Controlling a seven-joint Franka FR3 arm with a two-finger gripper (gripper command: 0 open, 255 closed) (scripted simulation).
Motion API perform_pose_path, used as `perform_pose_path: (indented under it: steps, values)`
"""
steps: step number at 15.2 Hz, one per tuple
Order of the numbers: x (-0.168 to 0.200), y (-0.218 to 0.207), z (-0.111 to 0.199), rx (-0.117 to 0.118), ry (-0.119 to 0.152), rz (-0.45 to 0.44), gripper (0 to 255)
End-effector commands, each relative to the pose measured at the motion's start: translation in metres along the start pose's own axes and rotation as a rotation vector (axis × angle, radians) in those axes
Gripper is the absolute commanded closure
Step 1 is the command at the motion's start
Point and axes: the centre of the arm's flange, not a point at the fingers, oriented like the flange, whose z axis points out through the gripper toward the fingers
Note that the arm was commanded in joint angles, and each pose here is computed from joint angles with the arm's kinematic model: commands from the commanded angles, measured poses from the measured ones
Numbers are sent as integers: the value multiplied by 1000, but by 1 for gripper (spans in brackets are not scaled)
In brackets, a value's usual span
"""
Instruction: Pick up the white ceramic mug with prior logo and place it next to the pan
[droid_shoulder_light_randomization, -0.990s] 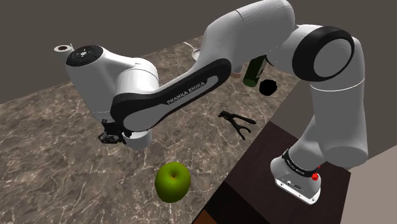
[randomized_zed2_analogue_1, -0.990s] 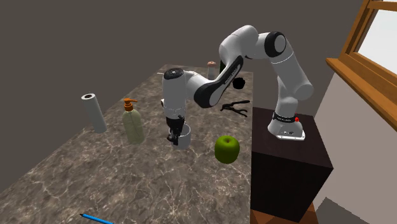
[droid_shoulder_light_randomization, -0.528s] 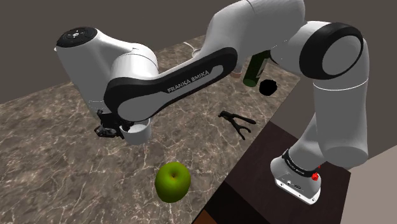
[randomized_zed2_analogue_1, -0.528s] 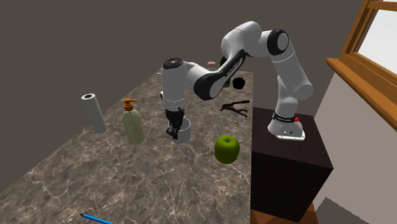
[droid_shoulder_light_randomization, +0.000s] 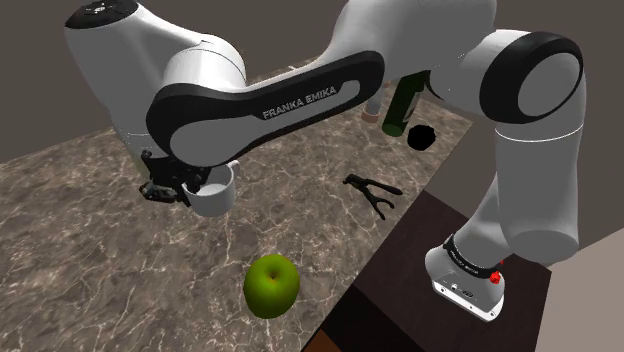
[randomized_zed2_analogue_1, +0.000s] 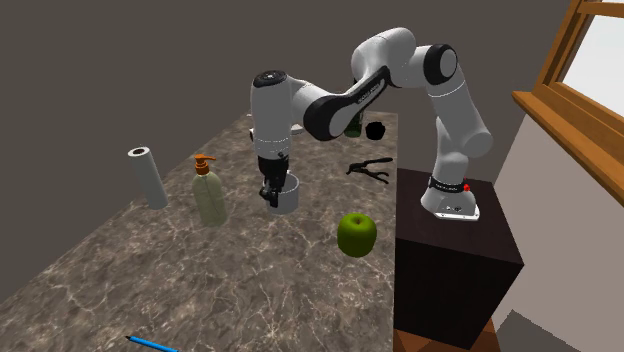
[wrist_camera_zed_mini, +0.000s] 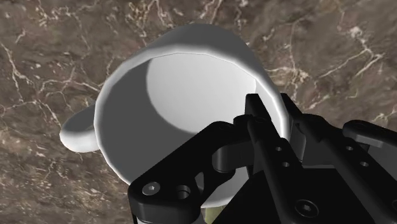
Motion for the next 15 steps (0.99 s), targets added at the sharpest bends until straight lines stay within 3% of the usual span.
perform_pose_path:
  steps: [1, 12, 15]
  values:
    - [0, 0, -10, 0, 0, 0, 255]
    - [4, 3, -66, 0, 0, 0, 255]
    - [19, 39, -63, 0, 0, 0, 255]
